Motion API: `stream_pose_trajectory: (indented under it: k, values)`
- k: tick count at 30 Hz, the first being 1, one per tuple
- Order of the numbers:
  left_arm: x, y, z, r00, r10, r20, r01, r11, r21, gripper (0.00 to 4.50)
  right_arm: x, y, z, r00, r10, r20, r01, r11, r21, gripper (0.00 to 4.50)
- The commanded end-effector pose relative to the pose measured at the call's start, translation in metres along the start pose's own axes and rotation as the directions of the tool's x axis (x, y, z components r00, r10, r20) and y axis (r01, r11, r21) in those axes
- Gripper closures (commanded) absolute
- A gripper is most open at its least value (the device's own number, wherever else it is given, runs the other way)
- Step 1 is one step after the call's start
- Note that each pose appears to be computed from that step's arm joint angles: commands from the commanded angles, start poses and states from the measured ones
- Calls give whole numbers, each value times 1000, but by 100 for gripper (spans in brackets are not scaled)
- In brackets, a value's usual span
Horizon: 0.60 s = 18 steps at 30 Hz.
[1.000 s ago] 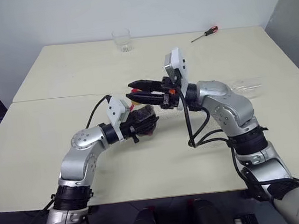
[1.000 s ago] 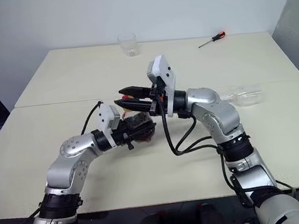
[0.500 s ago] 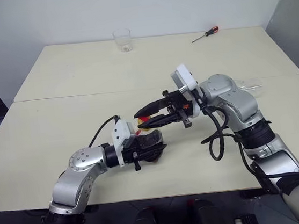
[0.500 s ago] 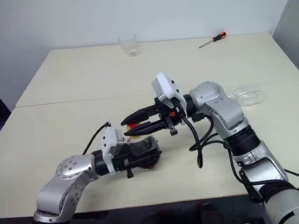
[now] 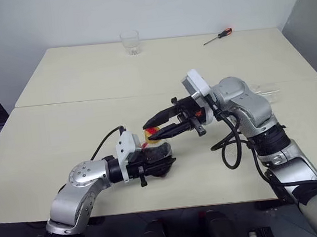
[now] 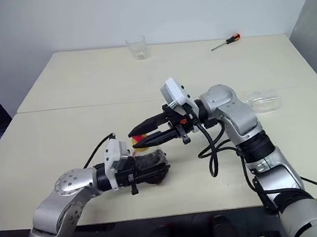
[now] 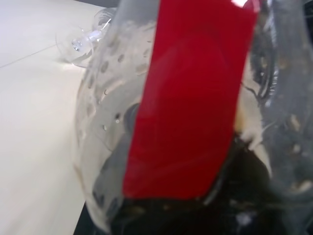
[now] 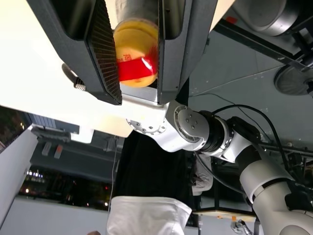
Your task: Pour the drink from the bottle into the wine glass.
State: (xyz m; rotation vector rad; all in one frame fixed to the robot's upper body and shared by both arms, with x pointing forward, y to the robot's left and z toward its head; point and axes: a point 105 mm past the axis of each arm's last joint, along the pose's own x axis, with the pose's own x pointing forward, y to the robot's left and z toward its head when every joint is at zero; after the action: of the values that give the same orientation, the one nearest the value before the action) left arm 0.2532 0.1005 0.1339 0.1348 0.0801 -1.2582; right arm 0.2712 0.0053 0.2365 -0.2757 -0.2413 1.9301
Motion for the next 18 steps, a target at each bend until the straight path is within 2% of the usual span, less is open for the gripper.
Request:
stream_pose_trajectory:
  k: [1, 6, 11, 14, 18]
  values:
    - [-2, 2, 27, 996, 7, 85, -16, 995, 100, 274, -6, -1, 13, 998, -55, 13, 55, 998, 4, 330]
    - [-3, 16, 27, 992, 84, 98, -92, 992, 86, 274, -22, -12, 20, 972, -233, 10, 232, 972, 43, 330]
    - [-3, 26, 26, 985, 138, 105, -146, 986, 81, 274, -39, -24, 27, 900, -435, 33, 431, 897, 96, 330]
    - [-2, 33, 28, 982, 156, 109, -166, 982, 86, 274, -44, -27, 31, 859, -510, 49, 503, 857, 115, 243]
    - [-3, 47, 33, 976, 184, 118, -195, 976, 93, 274, -44, -22, 30, 835, -548, 49, 537, 832, 141, 100]
